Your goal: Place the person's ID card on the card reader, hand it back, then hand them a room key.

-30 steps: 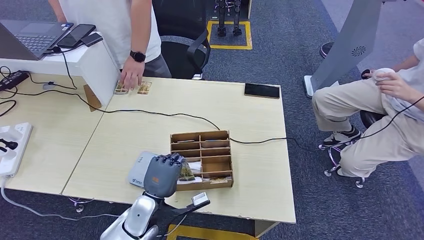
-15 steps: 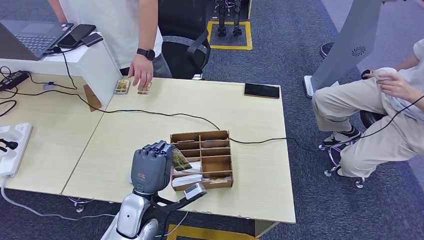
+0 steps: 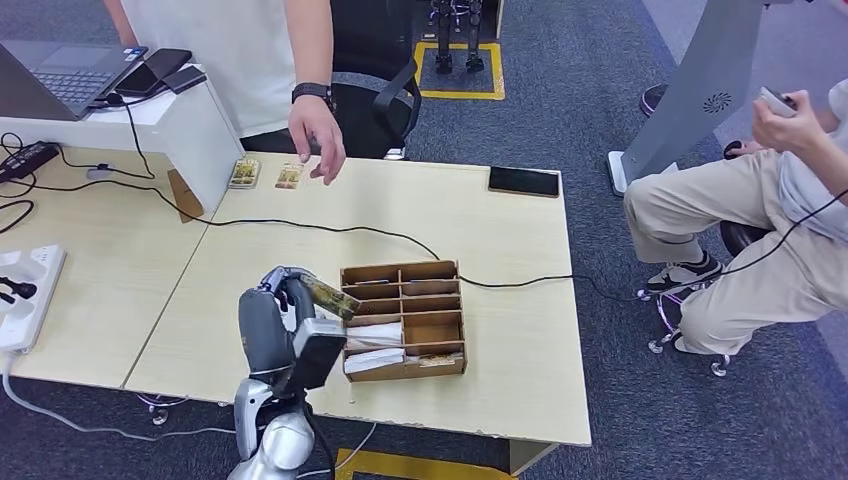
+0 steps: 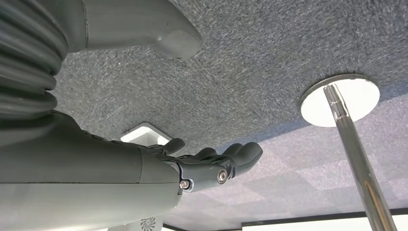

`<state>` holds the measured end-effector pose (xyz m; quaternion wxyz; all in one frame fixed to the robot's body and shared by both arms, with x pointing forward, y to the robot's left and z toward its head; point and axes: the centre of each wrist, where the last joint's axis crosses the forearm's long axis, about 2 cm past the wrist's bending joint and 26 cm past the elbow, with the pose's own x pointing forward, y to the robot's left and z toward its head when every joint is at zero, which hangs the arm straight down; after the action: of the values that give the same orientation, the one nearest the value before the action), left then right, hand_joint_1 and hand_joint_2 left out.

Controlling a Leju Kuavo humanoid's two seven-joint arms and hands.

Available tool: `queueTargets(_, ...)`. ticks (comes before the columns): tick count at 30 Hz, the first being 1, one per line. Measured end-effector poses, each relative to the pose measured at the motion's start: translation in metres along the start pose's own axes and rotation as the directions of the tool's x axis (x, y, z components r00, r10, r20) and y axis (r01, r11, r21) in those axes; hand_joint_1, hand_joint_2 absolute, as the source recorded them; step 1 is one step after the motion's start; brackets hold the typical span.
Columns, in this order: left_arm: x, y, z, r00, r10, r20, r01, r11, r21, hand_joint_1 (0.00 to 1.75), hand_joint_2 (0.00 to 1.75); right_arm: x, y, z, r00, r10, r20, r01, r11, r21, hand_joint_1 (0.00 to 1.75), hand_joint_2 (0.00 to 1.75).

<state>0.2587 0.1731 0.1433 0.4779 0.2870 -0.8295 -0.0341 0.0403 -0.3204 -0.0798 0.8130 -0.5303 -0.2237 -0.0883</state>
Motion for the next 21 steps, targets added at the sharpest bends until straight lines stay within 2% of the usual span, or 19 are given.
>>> queueTargets(2, 0.001, -0.002, -0.008, 0.982, 0.171, -0.083, -0.169, 0.985, 0.030, 1.75, 1.75, 0.000, 0.000, 0.000, 1.000, 0.000, 0.002, 0.000, 1.000, -0.001, 0.00, 1.75)
queueTargets(4, 0.003, -0.005, -0.018, 0.944, 0.304, -0.130, -0.298, 0.953, 0.059, 1.75, 1.75, 0.001, 0.000, 0.001, 1.000, 0.001, 0.006, -0.001, 1.000, 0.000, 0.00, 1.75)
queueTargets(8, 0.010, -0.008, -0.040, 0.875, 0.461, -0.151, -0.449, 0.887, 0.107, 1.75, 1.75, 0.001, 0.001, 0.001, 1.000, 0.005, 0.025, -0.005, 1.000, 0.004, 0.00, 1.75)
queueTargets(15, 0.015, -0.006, -0.070, 0.784, 0.608, -0.127, -0.593, 0.794, 0.134, 1.75, 1.75, 0.004, 0.003, 0.001, 0.998, 0.008, 0.057, -0.009, 1.000, 0.016, 0.00, 1.75)
queueTargets(21, 0.013, -0.002, -0.081, 0.769, 0.631, -0.102, -0.618, 0.775, 0.135, 1.75, 1.75, 0.004, 0.005, 0.002, 0.998, 0.013, 0.069, -0.015, 0.999, 0.030, 0.00, 1.75)
